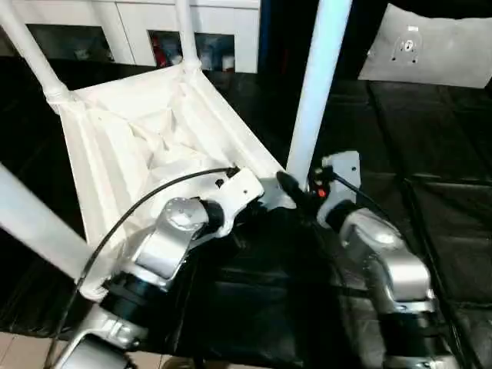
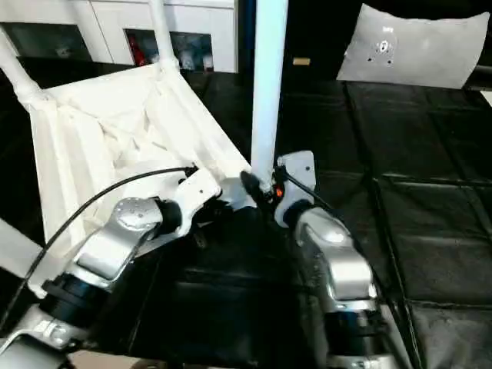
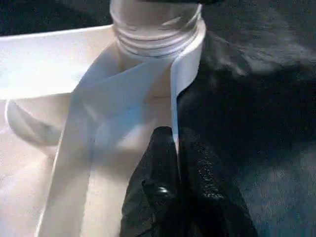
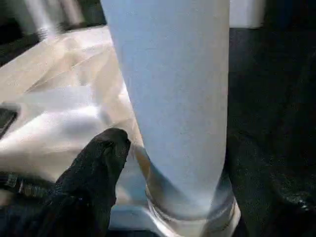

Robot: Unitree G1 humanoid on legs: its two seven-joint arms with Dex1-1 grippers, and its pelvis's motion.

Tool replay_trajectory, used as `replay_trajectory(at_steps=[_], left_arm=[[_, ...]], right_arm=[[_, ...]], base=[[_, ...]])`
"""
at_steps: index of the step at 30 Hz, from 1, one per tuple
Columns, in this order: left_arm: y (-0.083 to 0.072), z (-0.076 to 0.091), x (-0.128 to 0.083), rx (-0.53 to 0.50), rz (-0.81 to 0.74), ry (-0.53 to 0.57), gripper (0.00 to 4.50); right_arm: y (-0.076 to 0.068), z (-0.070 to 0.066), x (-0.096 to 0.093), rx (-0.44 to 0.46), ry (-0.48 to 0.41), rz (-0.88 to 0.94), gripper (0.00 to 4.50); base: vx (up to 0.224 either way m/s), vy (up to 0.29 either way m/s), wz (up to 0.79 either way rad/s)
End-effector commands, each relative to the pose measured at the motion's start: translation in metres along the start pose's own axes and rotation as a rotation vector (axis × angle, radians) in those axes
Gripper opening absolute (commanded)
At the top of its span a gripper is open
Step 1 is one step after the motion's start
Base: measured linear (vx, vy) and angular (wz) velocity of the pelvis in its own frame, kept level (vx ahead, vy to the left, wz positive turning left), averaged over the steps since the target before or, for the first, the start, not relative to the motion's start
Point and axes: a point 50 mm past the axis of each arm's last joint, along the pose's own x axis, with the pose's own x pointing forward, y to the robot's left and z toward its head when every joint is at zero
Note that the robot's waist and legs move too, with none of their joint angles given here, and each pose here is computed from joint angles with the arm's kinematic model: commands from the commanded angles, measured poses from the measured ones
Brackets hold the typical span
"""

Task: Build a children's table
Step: Rotate leg to tighten

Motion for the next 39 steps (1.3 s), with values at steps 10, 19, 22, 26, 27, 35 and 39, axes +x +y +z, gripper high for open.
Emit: replay_trajectory(at_steps=[10,19,22,26,27,35,39], left_arm=[[-0.01,-0.025,-0.028,0.117,-0.31,0.004,0.0],[-0.01,-0.034,-0.047,0.181,-0.508,0.037,0.0],[-0.009,-0.035,-0.049,0.201,-0.533,0.051,0.0],[-0.007,-0.036,-0.053,0.224,-0.571,0.068,0.0],[-0.006,-0.036,-0.053,0.23,-0.573,0.069,0.0],[-0.004,-0.036,-0.053,0.231,-0.579,0.066,0.0],[-0.004,-0.038,-0.054,0.228,-0.583,0.066,0.0]], right_arm=[[-0.015,0.009,-0.034,-0.24,0.077,0.491,3.78],[-0.018,0.008,-0.04,-0.26,0.163,0.754,3.52],[-0.018,0.008,-0.04,-0.255,0.172,0.793,3.29],[-0.017,0.007,-0.037,-0.226,0.198,0.875,2.85],[-0.017,0.007,-0.037,-0.22,0.201,0.889,2.85],[-0.014,0.005,-0.037,-0.179,0.218,0.946,2.09],[-0.013,0.003,-0.037,-0.163,0.22,0.962,1.96]], base=[[0.0,0.0,0.0],[0.0,0.0,0.0],[0.0,0.0,0.0],[0.0,0.0,0.0],[0.0,0.0,0.0],[0.0,0.0,0.0],[0.0,0.0,0.0]])
